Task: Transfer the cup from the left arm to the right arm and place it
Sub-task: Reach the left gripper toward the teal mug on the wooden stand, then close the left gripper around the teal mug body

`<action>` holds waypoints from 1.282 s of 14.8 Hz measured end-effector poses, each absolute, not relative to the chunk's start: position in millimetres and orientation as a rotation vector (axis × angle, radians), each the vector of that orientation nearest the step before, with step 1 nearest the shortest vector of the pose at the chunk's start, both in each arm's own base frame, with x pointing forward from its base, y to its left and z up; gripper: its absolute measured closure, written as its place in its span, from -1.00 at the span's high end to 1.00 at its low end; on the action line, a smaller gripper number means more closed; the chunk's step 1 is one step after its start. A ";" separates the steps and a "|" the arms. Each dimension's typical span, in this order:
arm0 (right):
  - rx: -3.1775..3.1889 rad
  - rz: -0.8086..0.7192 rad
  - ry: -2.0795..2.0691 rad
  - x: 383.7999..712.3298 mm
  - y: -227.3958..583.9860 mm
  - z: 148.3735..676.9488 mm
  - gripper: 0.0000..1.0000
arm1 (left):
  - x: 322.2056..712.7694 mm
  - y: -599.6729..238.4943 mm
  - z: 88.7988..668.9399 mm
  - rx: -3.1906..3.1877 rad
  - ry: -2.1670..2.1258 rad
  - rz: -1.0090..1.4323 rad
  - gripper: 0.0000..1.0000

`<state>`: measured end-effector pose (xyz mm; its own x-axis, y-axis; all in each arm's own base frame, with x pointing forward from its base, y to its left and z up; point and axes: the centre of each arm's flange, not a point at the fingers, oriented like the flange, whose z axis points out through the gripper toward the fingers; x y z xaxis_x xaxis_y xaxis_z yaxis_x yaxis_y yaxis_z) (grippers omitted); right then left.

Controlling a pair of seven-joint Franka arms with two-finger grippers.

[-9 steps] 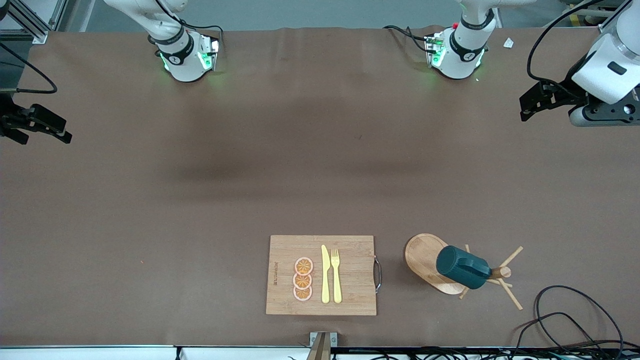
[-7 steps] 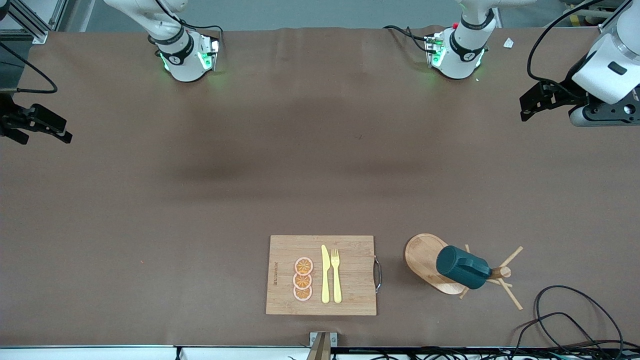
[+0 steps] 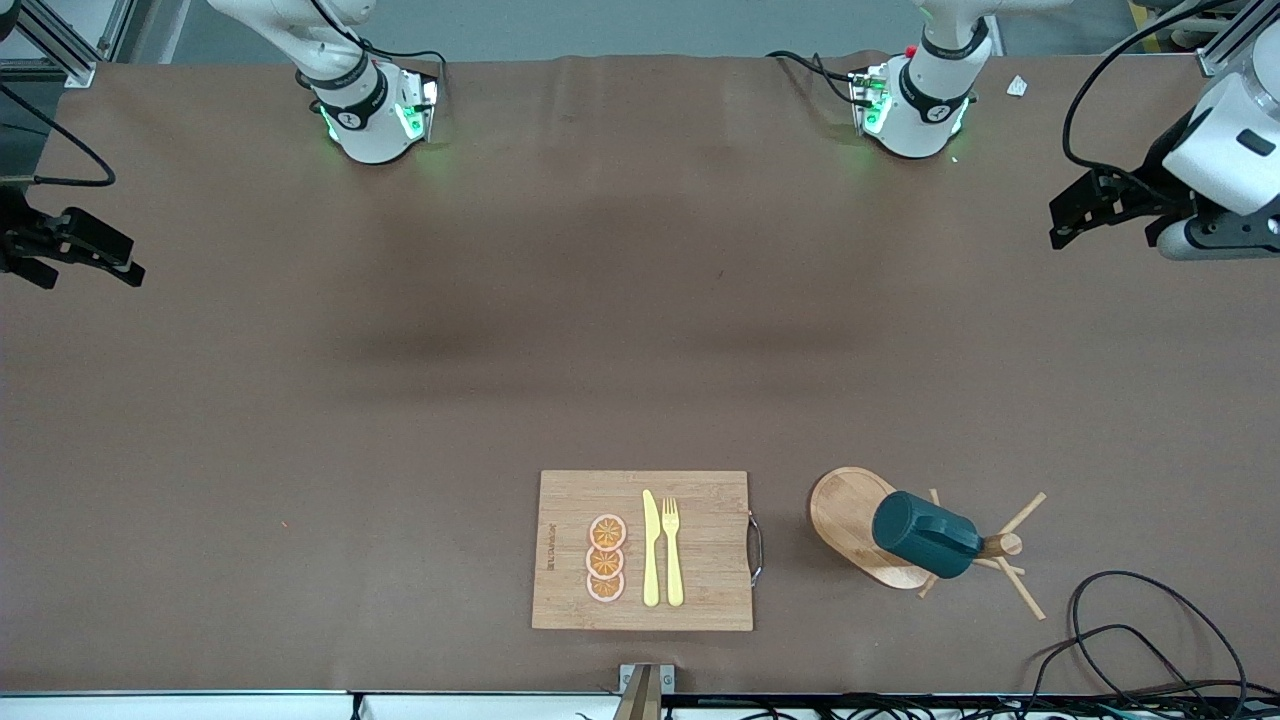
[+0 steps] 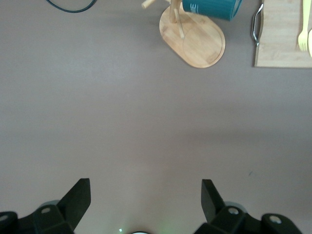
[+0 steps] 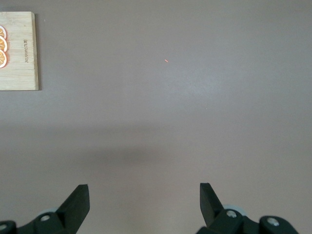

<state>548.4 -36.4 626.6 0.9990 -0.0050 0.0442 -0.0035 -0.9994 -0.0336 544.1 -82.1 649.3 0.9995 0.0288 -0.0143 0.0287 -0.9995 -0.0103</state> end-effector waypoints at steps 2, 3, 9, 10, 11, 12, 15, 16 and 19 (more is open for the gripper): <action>-3.107 -0.075 0.006 548.6 -36.3 628.3 1.00 | 562.3 -90.2 644.9 -3.167 -0.214 -0.009 1.00; -3.108 -0.080 0.006 548.6 -36.1 629.8 1.00 | 574.7 -95.2 639.8 -3.200 -0.321 -0.031 1.00; -3.107 -0.076 0.005 548.1 -35.7 630.3 1.00 | 640.2 -111.4 585.4 -3.282 -0.900 -0.089 1.00; -3.107 -0.076 0.005 548.0 -35.7 630.3 1.00 | 650.0 -114.3 576.9 -3.280 -1.019 -0.109 1.00; -3.107 -0.076 0.005 548.0 -35.7 630.3 1.00 | 659.1 -117.0 567.6 -3.271 -1.124 -0.125 1.00; -3.107 -0.076 0.005 548.0 -35.7 630.3 1.00 | 669.1 -119.6 556.4 -3.258 -1.222 -0.148 1.00; -3.107 -0.065 0.004 547.3 -35.7 629.7 1.00 | 698.3 -124.3 514.7 -3.252 -1.481 -0.163 1.00; -3.107 -0.066 0.004 547.4 -35.7 629.9 1.00 | 706.2 -123.7 501.1 -3.252 -1.533 -0.164 1.00; -3.107 -0.069 -0.006 547.5 -32.0 630.6 1.00 | 723.5 -118.7 471.4 -3.237 -1.621 -0.190 1.00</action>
